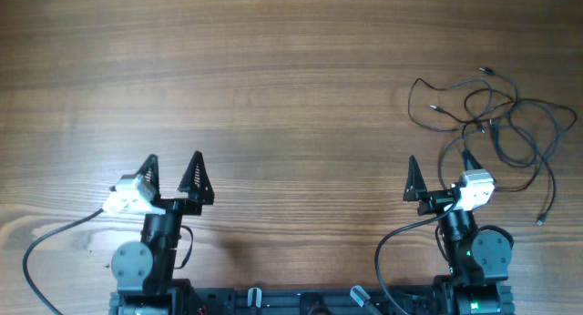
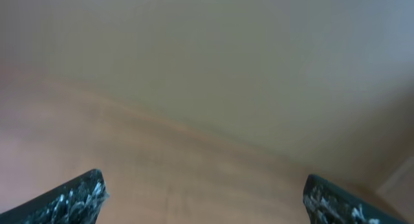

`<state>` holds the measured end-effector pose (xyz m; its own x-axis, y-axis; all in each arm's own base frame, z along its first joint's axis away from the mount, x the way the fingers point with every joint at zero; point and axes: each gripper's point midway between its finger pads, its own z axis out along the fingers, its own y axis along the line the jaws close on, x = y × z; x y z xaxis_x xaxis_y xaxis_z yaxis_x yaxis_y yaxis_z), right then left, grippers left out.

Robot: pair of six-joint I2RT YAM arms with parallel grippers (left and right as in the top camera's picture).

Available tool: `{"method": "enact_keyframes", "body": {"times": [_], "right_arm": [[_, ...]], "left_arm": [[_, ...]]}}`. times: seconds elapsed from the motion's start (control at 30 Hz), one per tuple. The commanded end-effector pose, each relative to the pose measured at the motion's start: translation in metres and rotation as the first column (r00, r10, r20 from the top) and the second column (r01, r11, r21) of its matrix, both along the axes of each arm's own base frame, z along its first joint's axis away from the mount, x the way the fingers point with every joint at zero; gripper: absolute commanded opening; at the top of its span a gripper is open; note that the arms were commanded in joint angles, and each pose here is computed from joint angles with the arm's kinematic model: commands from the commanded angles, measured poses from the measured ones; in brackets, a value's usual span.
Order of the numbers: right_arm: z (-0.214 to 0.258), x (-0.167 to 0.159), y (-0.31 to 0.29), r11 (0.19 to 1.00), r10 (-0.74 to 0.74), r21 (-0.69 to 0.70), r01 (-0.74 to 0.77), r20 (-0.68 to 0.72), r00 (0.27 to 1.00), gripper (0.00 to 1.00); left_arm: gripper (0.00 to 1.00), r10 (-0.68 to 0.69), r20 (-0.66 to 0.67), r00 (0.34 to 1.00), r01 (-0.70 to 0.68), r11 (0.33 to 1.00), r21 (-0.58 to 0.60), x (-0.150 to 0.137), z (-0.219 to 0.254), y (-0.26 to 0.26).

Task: Untangle cables

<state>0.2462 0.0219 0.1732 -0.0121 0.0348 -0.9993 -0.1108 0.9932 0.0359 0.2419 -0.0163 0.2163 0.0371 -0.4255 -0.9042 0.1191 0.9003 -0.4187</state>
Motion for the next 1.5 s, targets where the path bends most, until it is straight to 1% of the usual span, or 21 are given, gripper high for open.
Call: {"method": "enact_keyframes", "body": {"times": [0.0,0.03,0.13,0.27,0.4,1.47], "right_arm": [[0.003,-0.001,0.000,1.000,0.001,-0.007,-0.001,0.013,1.000,1.00],[0.003,-0.001,0.000,1.000,0.001,-0.007,-0.001,0.013,1.000,1.00],[0.003,-0.001,0.000,1.000,0.001,-0.007,-0.001,0.013,1.000,1.00],[0.003,-0.001,0.000,1.000,0.001,-0.007,-0.001,0.013,1.000,1.00],[0.003,-0.001,0.000,1.000,0.001,-0.007,-0.001,0.013,1.000,1.00],[0.003,-0.001,0.000,1.000,0.001,-0.007,-0.001,0.013,1.000,1.00]], "left_arm": [[1.00,-0.004,0.126,0.992,-0.017,0.987,0.160,-0.002,0.010,-0.002],[1.00,-0.003,0.147,0.989,-0.024,0.983,0.181,-0.002,0.010,-0.002],[1.00,-0.002,0.113,0.994,-0.023,0.977,0.213,0.000,0.002,-0.003],[1.00,-0.002,-0.037,0.999,0.009,0.977,0.215,0.004,-0.035,-0.003],[1.00,-0.003,-0.132,0.991,0.030,0.978,0.206,0.003,-0.058,-0.003],[1.00,-0.026,-0.129,0.991,0.052,0.977,0.205,0.003,-0.057,-0.008]]}}
